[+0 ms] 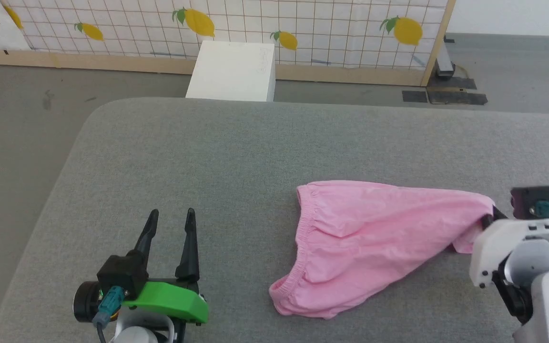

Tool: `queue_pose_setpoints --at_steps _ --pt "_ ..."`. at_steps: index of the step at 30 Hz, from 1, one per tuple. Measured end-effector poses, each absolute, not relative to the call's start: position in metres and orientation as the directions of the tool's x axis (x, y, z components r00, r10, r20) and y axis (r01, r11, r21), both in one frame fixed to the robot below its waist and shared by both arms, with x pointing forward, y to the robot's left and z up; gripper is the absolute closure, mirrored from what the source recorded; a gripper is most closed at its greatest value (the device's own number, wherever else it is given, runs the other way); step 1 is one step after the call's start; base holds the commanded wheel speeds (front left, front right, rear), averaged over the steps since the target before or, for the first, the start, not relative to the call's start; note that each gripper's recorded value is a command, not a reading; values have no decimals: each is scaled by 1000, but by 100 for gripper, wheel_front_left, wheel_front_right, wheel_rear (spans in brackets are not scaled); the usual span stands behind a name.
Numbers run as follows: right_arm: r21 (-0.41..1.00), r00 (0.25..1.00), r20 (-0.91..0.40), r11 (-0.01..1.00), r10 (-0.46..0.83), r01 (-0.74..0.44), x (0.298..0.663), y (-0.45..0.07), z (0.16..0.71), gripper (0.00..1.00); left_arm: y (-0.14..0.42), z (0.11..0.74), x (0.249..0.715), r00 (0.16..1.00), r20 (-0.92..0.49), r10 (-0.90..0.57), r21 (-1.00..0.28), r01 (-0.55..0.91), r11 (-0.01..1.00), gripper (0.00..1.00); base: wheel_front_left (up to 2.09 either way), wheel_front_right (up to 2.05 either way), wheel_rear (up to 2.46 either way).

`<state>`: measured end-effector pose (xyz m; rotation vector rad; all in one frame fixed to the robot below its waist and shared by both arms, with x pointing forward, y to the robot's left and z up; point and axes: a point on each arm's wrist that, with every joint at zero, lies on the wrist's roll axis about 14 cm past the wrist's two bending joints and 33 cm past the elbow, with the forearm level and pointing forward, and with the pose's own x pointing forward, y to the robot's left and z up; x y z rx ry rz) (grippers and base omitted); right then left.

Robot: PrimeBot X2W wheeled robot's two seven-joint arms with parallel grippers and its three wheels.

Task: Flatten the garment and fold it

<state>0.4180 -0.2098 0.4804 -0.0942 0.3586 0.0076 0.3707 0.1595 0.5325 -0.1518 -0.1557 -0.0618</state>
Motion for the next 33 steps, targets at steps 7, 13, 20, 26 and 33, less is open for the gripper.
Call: queue_pose_setpoints --at_steps 7,13,20,26,33 --pt "-54 895 -432 994 -110 96 394 -242 449 0 156 528 374 988 145 -60 -149 82 985 0 0 0 0" --pt "-14 918 -358 984 -170 177 355 -265 456 0 125 517 378 982 113 -153 -191 173 966 0 0 0 0" --pt "36 968 -234 994 -93 104 350 -237 478 0 52 478 388 924 -85 -372 -243 343 907 0 0 0 0" --pt "51 971 -215 992 -104 118 339 -239 480 0 24 426 381 818 -389 -424 -277 335 901 0 0 0 0" --pt "61 962 -235 985 -142 160 331 -250 472 0 3 395 363 652 -581 -487 -325 363 873 12 0 0 0"
